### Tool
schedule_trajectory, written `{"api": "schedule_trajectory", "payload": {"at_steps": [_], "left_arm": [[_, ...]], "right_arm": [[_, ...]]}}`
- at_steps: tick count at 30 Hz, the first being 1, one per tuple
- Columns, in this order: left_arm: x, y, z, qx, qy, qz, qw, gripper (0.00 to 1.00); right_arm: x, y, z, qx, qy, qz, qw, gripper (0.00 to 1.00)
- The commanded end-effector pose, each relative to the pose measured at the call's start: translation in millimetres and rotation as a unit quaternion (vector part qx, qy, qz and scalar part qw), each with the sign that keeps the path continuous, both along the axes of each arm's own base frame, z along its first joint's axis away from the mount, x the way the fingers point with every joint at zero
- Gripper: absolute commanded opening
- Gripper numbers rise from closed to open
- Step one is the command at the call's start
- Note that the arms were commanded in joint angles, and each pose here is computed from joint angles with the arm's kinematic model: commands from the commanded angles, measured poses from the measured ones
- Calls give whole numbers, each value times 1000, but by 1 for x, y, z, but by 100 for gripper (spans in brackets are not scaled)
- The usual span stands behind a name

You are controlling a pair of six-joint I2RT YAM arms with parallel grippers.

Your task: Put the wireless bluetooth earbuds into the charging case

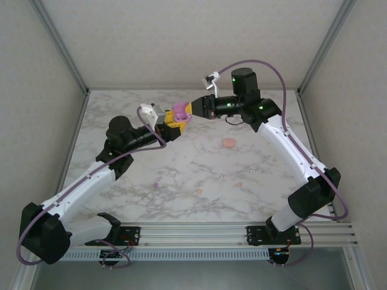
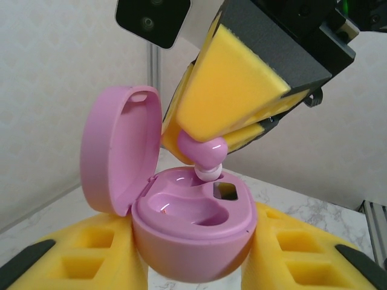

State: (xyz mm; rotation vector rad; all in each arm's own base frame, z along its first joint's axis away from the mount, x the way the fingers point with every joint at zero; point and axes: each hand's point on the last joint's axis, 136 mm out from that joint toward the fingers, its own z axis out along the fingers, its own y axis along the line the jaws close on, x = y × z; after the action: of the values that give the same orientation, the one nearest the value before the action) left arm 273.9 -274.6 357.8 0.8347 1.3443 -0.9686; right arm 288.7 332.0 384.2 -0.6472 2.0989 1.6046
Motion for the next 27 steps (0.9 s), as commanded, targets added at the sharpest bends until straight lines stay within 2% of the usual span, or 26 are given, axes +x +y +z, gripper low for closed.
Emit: {"api": "schedule_trajectory", "payload": {"at_steps": [1,27], "left_arm": [[-6,-2,31,-39,-32,-10,999,29],[-9,-2,33,-32,-36,-14,999,29]], "right_arm": [[-1,1,-6,-16,-11,-6,1000,24],[5,-4,3,-36,-26,-32,999,38]]}}
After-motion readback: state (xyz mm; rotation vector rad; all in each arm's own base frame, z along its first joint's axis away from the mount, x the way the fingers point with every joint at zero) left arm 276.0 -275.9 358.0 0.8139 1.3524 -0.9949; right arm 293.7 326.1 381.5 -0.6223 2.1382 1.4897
